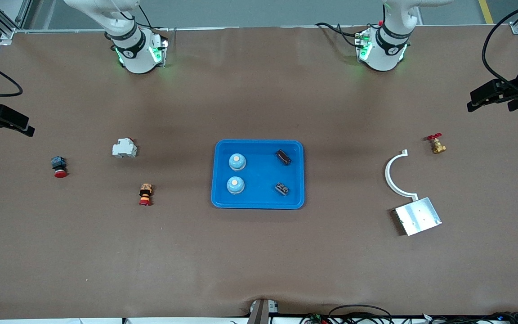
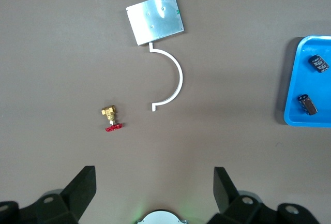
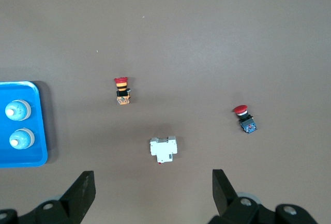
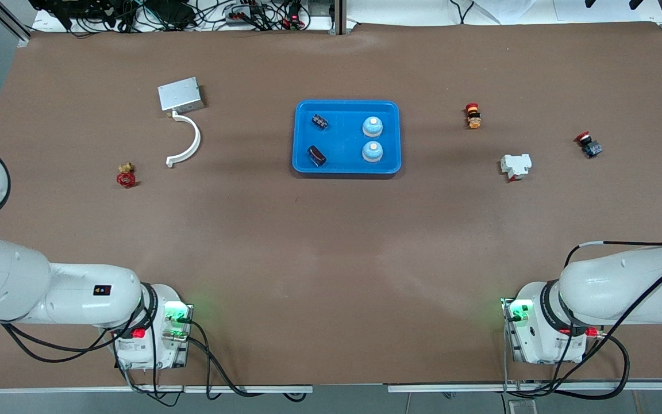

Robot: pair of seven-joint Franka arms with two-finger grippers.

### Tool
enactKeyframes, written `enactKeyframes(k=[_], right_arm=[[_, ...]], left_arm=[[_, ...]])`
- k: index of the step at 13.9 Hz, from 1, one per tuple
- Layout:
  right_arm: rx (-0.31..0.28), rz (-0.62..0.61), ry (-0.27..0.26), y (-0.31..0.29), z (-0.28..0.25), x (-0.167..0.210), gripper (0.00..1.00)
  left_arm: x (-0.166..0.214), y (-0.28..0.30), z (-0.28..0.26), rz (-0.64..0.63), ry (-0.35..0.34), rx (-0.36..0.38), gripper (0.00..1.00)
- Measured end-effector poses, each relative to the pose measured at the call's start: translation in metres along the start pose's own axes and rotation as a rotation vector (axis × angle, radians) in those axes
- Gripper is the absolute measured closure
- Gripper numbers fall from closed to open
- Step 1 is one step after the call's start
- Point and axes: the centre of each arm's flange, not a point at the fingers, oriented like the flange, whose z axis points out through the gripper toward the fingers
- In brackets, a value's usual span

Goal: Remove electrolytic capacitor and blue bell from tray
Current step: 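Reach the left gripper and the right gripper toward the blue tray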

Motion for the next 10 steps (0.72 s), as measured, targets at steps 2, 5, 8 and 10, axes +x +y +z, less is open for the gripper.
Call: enactKeyframes(k=[2,5,8,10], right_arm=[[0.000,0.000,0.000,0.0000,-0.0001,0.0000,0.00],[0.001,0.000,0.003,-0.0001,0.0002,0.0003,0.00],[0.001,0.000,0.000,0.0000,0.0017,0.0003,0.00],[0.001,-0.002,-0.003,-0.0012,0.0022,-0.0001,0.00]], left_arm=[[0.0000,0.0000,0.0000,0.000,0.000,0.000,0.00],[0.0000,0.0000,0.0000,0.001,0.000,0.000,0.00],[0.0000,-0.0001,0.0000,0.000,0.000,0.000,0.00],[0.0000,-0.0005,0.0000,-0.002,0.000,0.000,0.00]])
